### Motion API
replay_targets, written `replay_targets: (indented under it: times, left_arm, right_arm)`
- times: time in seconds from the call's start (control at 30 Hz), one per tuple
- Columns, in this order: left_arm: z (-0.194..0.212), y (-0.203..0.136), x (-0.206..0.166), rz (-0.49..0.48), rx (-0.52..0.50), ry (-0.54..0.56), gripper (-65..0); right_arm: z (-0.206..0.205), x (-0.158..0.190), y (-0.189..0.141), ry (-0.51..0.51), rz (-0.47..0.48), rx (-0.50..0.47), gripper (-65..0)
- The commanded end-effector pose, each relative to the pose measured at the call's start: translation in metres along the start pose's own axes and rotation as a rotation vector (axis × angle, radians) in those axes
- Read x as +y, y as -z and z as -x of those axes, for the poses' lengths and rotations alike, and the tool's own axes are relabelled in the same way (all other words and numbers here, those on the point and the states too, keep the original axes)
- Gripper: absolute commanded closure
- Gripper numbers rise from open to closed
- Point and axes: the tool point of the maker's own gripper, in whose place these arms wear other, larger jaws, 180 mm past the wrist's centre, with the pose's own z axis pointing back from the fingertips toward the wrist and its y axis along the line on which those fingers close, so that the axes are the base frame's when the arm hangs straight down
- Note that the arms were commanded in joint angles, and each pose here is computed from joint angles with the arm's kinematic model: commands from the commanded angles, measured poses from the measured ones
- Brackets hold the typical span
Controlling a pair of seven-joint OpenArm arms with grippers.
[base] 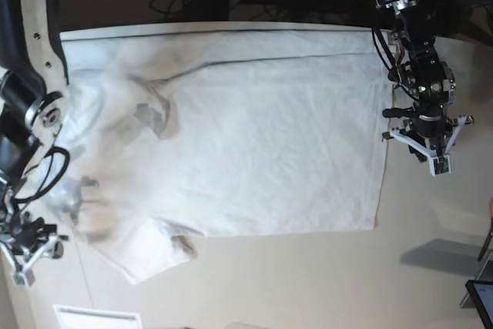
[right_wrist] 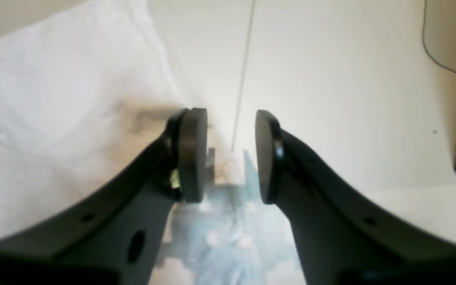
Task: Fold the T-shirt properly
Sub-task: 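Release the edge and move both grippers to the shirt's hem corners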
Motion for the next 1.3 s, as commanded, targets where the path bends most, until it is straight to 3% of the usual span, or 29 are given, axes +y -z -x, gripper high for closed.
replay_targets:
  times: [0.0,0.13,0.2,0.4,0.7,1.13,1.27]
  left_arm:
    - [-0.015,-0.001,0.007,-0.02,-0.046,0.003,-12.8]
    - [-0.01,-0.003,0.006,-0.019,-0.039,0.007,-12.8]
    - [-0.009,-0.003,0.006,-0.018,-0.038,0.007,-12.8]
    - [-0.008,-0.004,0.006,-0.017,-0.036,0.007,-12.3]
    - [0.001,-0.011,0.01,-0.023,-0.024,0.036,-12.3]
    - [-0.002,-0.012,0.01,-0.023,-0.034,0.034,-12.6]
    - [-0.006,-0.011,0.01,-0.025,-0.043,0.029,-12.8]
  right_arm:
    - [-0.028,-0.008,-0.006,0.027,-0.006,-0.078,-28.1]
    - [-0.016,-0.019,-0.002,0.114,-0.035,-0.1,-47.6]
    - [-0.009,-0.018,0.001,0.154,-0.05,-0.111,-50.9]
    - [0.013,-0.01,0.013,0.272,-0.063,-0.122,-51.1]
    - [0.057,-0.009,0.019,0.283,-0.037,-0.088,-50.9]
    - [0.067,0.019,0.03,0.285,-0.086,-0.059,-50.6]
    - [0.071,0.029,0.034,0.244,-0.099,-0.032,-49.2]
